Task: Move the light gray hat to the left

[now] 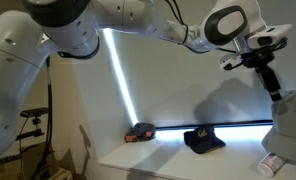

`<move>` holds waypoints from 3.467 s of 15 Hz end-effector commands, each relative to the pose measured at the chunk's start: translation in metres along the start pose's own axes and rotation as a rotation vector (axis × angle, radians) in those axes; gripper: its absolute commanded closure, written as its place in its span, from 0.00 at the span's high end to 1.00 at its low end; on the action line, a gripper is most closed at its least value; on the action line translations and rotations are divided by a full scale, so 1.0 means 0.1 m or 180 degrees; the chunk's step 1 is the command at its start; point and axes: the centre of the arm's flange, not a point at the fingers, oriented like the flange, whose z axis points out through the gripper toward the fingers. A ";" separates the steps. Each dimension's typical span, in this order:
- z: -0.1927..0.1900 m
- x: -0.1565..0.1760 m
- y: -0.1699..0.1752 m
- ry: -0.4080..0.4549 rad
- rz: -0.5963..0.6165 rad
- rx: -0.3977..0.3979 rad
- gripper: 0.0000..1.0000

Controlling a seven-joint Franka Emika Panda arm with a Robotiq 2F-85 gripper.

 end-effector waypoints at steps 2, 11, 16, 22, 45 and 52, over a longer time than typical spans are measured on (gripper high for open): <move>-0.01 0.02 0.03 0.0116 0.0156 0.0066 1.00; -0.03 0.21 0.06 0.0508 0.0601 0.0266 1.00; 0.72 0.46 -0.37 0.0372 0.1322 -0.0153 1.00; 0.48 0.29 -0.29 0.0492 0.1391 0.0067 1.00; 0.36 0.46 -0.09 0.0525 0.1288 -0.0073 0.11; 0.33 0.39 -0.14 0.0226 0.0734 -0.0020 0.00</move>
